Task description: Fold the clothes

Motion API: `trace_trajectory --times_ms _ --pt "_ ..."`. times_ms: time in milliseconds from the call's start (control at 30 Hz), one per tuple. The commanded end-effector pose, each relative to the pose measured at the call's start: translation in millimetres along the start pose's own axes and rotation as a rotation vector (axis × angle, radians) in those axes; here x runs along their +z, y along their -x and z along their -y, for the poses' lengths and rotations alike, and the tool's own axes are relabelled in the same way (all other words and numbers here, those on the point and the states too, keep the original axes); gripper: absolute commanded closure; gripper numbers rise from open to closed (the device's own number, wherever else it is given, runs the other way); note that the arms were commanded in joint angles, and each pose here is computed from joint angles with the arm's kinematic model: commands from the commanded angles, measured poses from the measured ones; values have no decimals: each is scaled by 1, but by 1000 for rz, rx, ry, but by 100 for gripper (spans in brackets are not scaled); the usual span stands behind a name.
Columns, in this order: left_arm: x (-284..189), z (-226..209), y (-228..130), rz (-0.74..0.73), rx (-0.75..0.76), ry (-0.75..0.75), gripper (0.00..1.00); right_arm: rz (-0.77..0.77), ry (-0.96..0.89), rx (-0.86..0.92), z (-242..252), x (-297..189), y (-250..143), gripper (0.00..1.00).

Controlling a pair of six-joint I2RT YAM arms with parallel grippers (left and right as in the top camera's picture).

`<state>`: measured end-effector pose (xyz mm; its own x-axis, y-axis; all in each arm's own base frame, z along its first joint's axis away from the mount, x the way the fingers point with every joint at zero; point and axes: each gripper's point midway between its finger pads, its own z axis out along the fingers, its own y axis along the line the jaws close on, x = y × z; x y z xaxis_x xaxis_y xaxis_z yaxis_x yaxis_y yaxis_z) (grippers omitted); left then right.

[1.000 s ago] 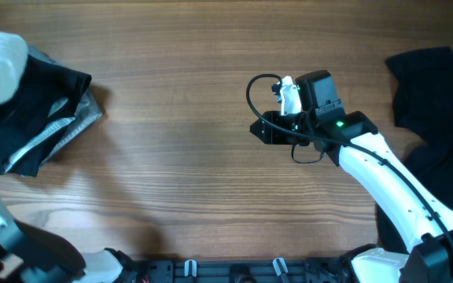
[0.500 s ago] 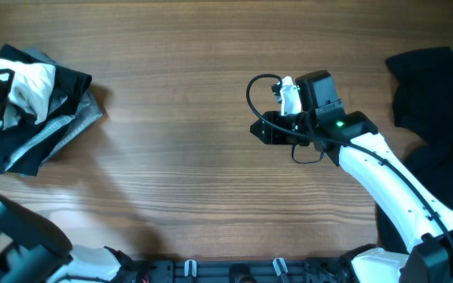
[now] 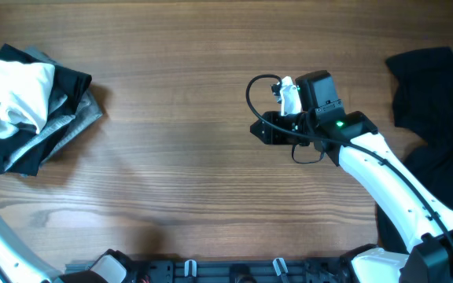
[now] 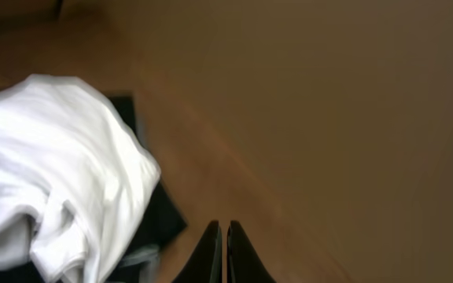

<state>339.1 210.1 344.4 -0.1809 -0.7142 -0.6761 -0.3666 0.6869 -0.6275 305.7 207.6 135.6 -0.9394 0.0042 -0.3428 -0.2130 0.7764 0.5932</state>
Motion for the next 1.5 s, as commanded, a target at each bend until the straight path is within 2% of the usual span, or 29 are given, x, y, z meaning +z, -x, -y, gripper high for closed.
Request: trace_trajectory --times_ms 0,133,267,433,500,567,700,767,833,967,1067,1100,1167,1200,1233,1267,1333,1367,1467 --pt "26 -13 17 64 66 71 96 21 -6 -37 -3 -4 6 72" --pt "91 -53 -5 -20 68 138 96 17 -6 -31 -2 -4 5 72" --pt "145 -107 -66 -229 11 204 96 9 -10 -27 -1 -4 3 72" --pt "128 -162 -124 -442 -125 402 96 2 -14 -26 0 -4 1 72" --pt "109 -184 -134 -481 -145 528 96 2 -13 -26 0 -4 1 73" --pt "103 -190 -137 -497 -167 547 96 7 -20 -28 1 -4 2 72" --pt "99 -163 -142 -544 -224 410 94 24 -32 -41 1 -7 4 72" --pt "93 -135 -133 -534 -168 298 91 63 -56 -61 0 -16 10 73" --pt "82 -86 -115 -491 -2 139 88 128 -87 -107 -3 -31 19 73" --pt "37 6 -94 -368 296 -22 78 324 -158 -189 -17 -83 42 73" --pt "-6 66 -101 -303 486 -128 59 491 -175 -234 -36 -133 52 72" --pt "-25 85 -107 -282 539 -150 50 540 -171 -252 -43 -149 52 69" --pt "-53 105 -118 -255 599 -161 2 619 -155 -283 -56 -177 48 62" --pt "-67 111 -123 -246 624 -162 0 647 -146 -302 -61 -188 45 54" --pt "-82 115 -130 -239 644 -156 0 683 -133 -314 -67 -202 39 35" --pt "-91 116 -133 -232 643 -144 0 702 -129 -319 -69 -210 36 28" --pt "-107 113 -135 -214 652 -111 0 737 -143 -319 -69 -223 30 3" --pt "-112 110 -136 -210 657 -94 0 752 -156 -314 -68 -228 28 0" --pt "-123 102 -146 -241 653 -68 0 780 -181 -307 -65 -237 25 0"
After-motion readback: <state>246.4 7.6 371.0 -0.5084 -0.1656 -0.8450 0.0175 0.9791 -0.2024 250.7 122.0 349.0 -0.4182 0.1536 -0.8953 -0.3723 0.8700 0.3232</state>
